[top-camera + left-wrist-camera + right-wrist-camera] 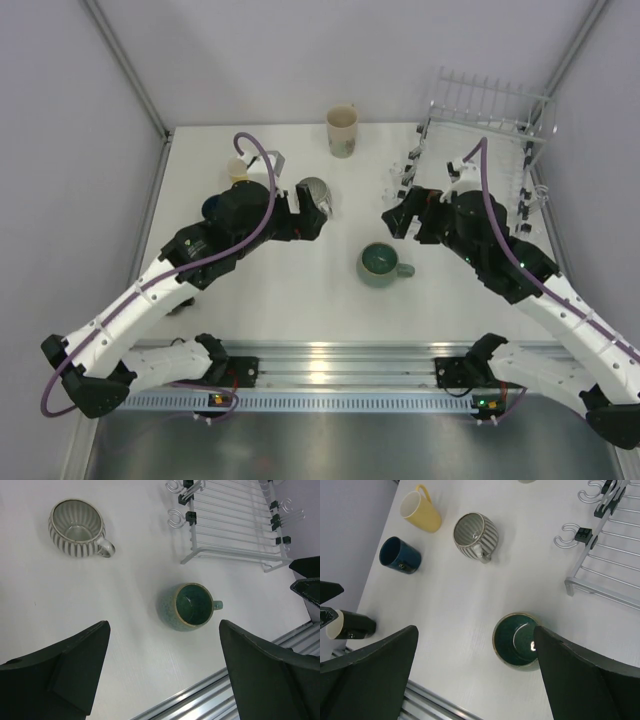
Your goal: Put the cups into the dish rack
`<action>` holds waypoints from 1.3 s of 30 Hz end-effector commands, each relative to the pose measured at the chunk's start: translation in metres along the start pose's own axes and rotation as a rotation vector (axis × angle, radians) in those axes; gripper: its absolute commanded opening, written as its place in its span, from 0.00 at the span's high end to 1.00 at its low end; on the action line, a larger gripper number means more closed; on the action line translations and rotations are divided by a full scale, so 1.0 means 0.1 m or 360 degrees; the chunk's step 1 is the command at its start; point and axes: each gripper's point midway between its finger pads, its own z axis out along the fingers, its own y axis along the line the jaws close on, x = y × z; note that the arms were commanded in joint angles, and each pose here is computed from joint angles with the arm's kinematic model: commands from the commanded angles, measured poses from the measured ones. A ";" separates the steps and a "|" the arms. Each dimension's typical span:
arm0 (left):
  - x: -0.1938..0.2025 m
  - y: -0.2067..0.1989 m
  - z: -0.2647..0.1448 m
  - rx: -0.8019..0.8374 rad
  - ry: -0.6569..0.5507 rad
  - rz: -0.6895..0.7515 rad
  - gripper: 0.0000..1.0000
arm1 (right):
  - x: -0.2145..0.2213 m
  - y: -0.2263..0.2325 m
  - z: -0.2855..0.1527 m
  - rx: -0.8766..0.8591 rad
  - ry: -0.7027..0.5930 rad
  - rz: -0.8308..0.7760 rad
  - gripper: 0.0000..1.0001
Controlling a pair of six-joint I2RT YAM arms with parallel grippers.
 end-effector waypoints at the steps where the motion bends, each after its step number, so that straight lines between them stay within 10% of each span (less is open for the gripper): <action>1: -0.14 0.00 0.02 -0.0013 -0.0096 -0.0012 0.04 | -0.08 0.03 -0.09 -0.0019 -0.0052 0.0020 0.01; 18: -0.23 0.64 0.16 -0.0548 -0.0011 0.0062 0.03 | 0.03 -0.19 -0.16 0.0103 -0.0064 0.0055 0.01; 39: 0.01 2.40 -0.62 -0.1583 -0.0028 -0.0773 0.11 | 0.07 -0.15 -0.31 -0.0001 -0.0100 0.0129 0.01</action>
